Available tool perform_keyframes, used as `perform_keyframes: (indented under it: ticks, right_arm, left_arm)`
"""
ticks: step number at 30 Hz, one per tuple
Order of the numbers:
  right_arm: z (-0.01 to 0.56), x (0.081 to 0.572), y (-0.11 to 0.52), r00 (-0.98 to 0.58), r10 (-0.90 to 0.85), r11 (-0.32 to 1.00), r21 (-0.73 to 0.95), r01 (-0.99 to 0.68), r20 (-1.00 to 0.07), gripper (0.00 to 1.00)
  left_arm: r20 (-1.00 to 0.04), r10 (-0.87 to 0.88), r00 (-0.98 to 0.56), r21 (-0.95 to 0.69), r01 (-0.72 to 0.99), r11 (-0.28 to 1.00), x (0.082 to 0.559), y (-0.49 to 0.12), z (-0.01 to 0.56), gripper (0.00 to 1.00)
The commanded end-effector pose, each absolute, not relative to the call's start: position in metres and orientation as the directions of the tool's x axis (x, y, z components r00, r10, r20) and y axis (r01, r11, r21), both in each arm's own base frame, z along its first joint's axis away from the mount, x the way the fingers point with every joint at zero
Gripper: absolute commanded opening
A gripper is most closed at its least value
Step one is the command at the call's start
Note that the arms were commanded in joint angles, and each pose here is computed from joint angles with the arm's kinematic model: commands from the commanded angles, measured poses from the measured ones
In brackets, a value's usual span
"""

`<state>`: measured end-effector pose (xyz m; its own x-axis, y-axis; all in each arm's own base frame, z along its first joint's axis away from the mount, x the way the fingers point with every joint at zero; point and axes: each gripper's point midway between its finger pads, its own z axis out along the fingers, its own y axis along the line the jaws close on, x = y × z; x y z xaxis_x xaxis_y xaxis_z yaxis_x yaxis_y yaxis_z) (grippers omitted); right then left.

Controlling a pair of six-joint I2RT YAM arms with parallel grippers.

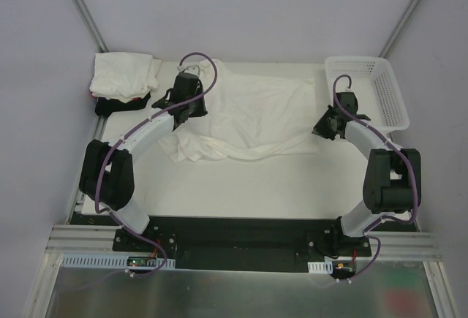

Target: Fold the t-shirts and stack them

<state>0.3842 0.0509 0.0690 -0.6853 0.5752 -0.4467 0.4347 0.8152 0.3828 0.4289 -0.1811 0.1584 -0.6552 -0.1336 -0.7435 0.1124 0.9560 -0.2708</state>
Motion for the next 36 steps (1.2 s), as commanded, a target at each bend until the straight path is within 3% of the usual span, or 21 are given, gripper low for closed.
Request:
perform_keyframes:
  ticks: [1,3,9,10,14,16,18,25,29,36]
  right_arm:
    - [0.095,0.397,0.051,-0.654,0.58,0.812,0.412,0.413,-0.486,0.01]
    - [0.092,0.399,0.053,-0.657,0.583,0.809,0.42,0.412,-0.478,0.01]
    - [0.087,0.407,0.059,-0.664,0.597,0.794,0.449,0.409,-0.451,0.01]
    - [0.086,0.407,0.058,-0.662,0.6,0.793,0.446,0.415,-0.45,0.01]
    - [0.084,0.406,0.056,-0.661,0.607,0.786,0.456,0.417,-0.441,0.01]
    - [0.084,0.406,0.058,-0.661,0.611,0.781,0.469,0.412,-0.437,0.01]
    - [0.082,0.405,0.059,-0.664,0.614,0.778,0.472,0.415,-0.427,0.01]
    - [0.081,0.4,0.057,-0.659,0.624,0.769,0.483,0.419,-0.42,0.01]
    - [0.081,0.397,0.056,-0.656,0.627,0.766,0.486,0.42,-0.422,0.01]
    - [0.078,0.396,0.057,-0.66,0.628,0.764,0.49,0.42,-0.413,0.01]
  left_arm:
    - [-0.8,-0.148,-0.581,-0.188,0.009,0.982,0.405,-0.172,0.172,0.2]
    - [-0.804,-0.122,-0.583,-0.123,-0.039,0.992,0.384,-0.17,0.166,0.19]
    - [-0.726,-0.254,-0.639,-0.175,-0.185,0.967,0.322,-0.141,0.138,0.27]
    - [-0.742,-0.267,-0.615,-0.16,-0.225,0.961,0.319,-0.13,0.139,0.36]
    - [-0.821,-0.316,-0.476,-0.147,-0.36,0.921,0.303,-0.085,0.161,0.56]
    - [-0.852,-0.334,-0.403,-0.153,-0.419,0.895,0.303,-0.068,0.173,0.59]
    - [-0.864,-0.345,-0.366,-0.162,-0.447,0.88,0.306,-0.062,0.182,0.69]
    - [-0.826,-0.429,-0.364,-0.183,-0.548,0.816,0.332,-0.043,0.167,0.89]
    - [-0.757,-0.539,-0.368,-0.262,-0.586,0.767,0.348,-0.037,0.146,0.92]
    - [-0.669,-0.654,-0.353,-0.462,-0.491,0.738,0.389,-0.064,0.145,0.89]
